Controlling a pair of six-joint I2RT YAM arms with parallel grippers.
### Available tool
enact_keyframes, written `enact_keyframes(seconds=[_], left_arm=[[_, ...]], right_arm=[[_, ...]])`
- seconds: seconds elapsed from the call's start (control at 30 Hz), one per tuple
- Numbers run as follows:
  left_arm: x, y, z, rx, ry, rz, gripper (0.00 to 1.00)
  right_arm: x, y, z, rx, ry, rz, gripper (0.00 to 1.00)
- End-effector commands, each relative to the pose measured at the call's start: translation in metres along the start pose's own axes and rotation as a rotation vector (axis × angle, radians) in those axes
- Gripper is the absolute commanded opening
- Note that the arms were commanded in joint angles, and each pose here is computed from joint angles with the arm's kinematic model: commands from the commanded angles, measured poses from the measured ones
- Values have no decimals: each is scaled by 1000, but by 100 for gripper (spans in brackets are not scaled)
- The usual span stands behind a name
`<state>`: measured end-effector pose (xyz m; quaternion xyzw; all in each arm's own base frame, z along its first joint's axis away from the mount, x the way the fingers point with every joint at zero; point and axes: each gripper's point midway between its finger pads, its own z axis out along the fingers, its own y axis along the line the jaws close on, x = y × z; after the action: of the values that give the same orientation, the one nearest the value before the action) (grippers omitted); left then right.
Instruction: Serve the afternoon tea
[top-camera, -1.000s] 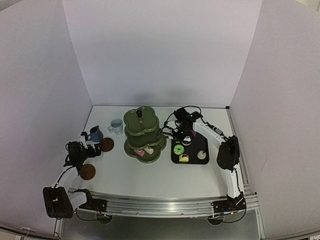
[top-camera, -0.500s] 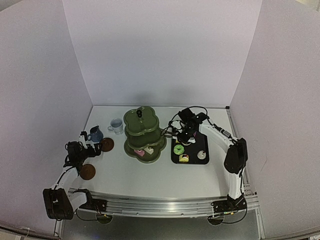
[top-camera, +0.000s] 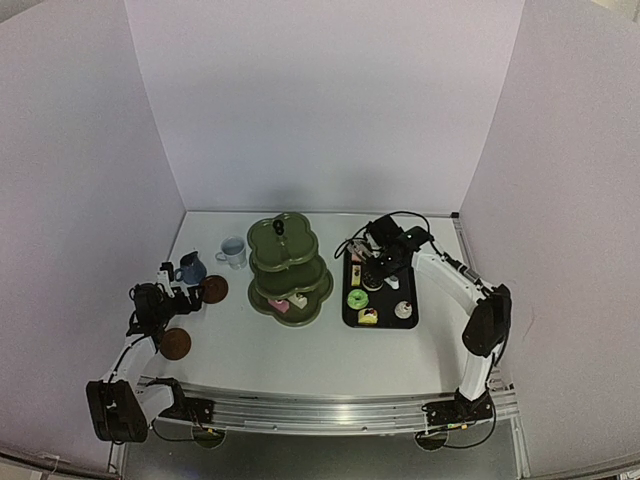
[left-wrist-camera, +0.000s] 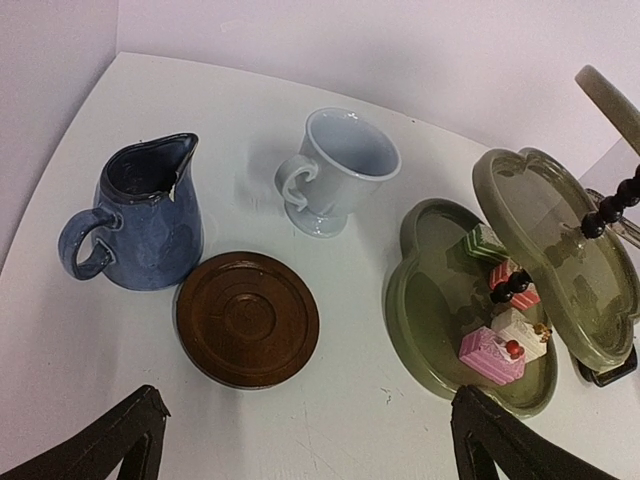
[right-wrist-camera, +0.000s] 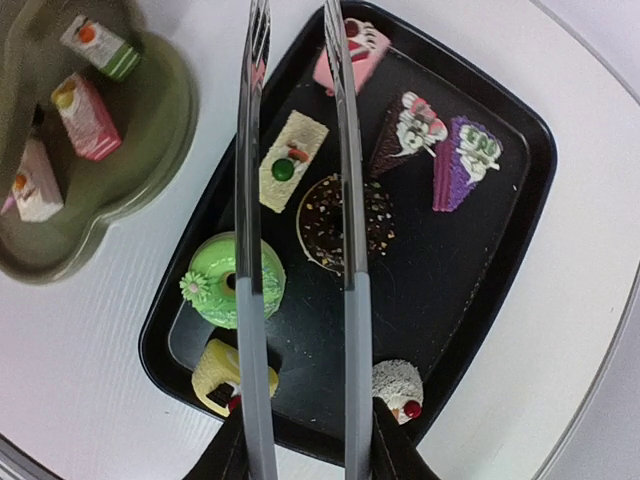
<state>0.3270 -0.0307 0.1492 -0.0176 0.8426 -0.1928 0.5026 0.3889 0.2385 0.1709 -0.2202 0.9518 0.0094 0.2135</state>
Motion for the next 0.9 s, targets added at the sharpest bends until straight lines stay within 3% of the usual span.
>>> enact_keyframes(seconds=[0.0, 0.63, 0.87], left_arm=[[-13, -6, -5, 27, -60, 44, 100], [-14, -7, -9, 22, -79, 47, 100], [-14, -7, -9, 22, -80, 47, 100]], right_arm=[[-14, -6, -2, 59, -53, 247, 31], [-3, 7, 37, 44, 37, 300, 35], [-4, 9, 30, 36, 24, 285, 35]])
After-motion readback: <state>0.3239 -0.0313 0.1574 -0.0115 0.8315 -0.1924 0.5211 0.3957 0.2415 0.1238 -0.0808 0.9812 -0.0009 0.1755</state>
